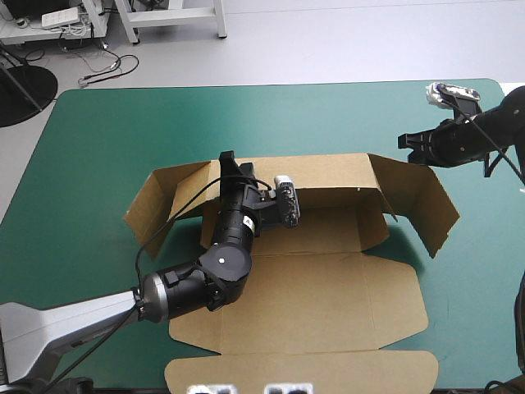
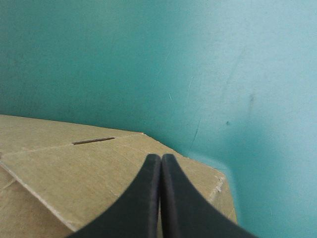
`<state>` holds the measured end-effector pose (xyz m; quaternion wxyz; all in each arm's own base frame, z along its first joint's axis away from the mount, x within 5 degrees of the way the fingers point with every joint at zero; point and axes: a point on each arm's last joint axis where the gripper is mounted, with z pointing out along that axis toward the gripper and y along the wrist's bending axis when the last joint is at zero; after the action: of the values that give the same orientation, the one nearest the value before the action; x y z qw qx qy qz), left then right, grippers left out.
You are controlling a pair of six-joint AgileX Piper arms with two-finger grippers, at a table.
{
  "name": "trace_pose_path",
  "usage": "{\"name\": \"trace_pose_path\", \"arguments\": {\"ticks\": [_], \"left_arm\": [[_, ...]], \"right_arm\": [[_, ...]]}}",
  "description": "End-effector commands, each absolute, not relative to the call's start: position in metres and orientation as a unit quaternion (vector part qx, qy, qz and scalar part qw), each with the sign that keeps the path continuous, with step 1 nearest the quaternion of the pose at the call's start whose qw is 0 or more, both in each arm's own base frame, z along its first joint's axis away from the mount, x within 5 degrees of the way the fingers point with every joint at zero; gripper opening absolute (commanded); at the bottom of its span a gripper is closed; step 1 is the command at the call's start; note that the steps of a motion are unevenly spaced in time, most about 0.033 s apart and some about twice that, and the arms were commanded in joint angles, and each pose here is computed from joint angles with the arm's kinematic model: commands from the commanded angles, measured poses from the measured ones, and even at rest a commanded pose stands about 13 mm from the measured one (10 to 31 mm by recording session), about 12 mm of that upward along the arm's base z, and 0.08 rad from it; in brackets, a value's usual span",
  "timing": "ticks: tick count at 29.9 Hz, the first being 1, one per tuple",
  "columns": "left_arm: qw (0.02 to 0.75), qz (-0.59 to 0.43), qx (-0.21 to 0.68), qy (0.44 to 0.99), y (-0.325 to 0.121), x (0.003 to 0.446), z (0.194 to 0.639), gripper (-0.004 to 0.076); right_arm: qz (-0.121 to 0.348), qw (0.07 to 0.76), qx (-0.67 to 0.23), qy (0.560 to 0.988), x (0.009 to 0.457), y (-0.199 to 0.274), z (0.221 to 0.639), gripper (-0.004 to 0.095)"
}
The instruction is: Fold the box
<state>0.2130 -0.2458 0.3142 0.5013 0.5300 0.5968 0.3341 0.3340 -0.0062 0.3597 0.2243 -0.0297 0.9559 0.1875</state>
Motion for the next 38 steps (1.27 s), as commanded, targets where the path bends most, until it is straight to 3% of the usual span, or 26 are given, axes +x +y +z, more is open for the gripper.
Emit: {"name": "trace_pose_path", "arguments": {"ticks": [1, 7, 14, 21, 31, 38], "left_arm": [[0.541, 0.346, 0.499, 0.582, -0.239, 0.209, 0.342, -0.001], [0.54, 0.347, 0.498, 0.583, -0.239, 0.209, 0.342, -0.001], [0.537, 0.336, 0.5, 0.591, -0.24, 0.208, 0.34, -0.001], [0.53, 0.334, 0.506, 0.593, -0.242, 0.21, 0.335, -0.001], [0.496, 0.349, 0.521, 0.601, -0.252, 0.217, 0.312, -0.001], [0.488, 0.348, 0.531, 0.598, -0.256, 0.219, 0.304, -0.001]], "right_arm": [[0.218, 0.251, -0.044, 0.942, 0.318, -0.001, 0.38, -0.002], [0.239, 0.23, -0.054, 0.942, 0.303, 0.005, 0.352, -0.002], [0.238, 0.277, -0.062, 0.929, 0.276, 0.01, 0.337, -0.002], [0.286, 0.359, -0.069, 0.885, 0.26, 0.021, 0.318, -0.002], [0.264, 0.4, -0.087, 0.873, 0.232, 0.023, 0.285, -0.002], [0.249, 0.441, -0.142, 0.85, 0.227, 0.026, 0.286, -0.0014]]}}
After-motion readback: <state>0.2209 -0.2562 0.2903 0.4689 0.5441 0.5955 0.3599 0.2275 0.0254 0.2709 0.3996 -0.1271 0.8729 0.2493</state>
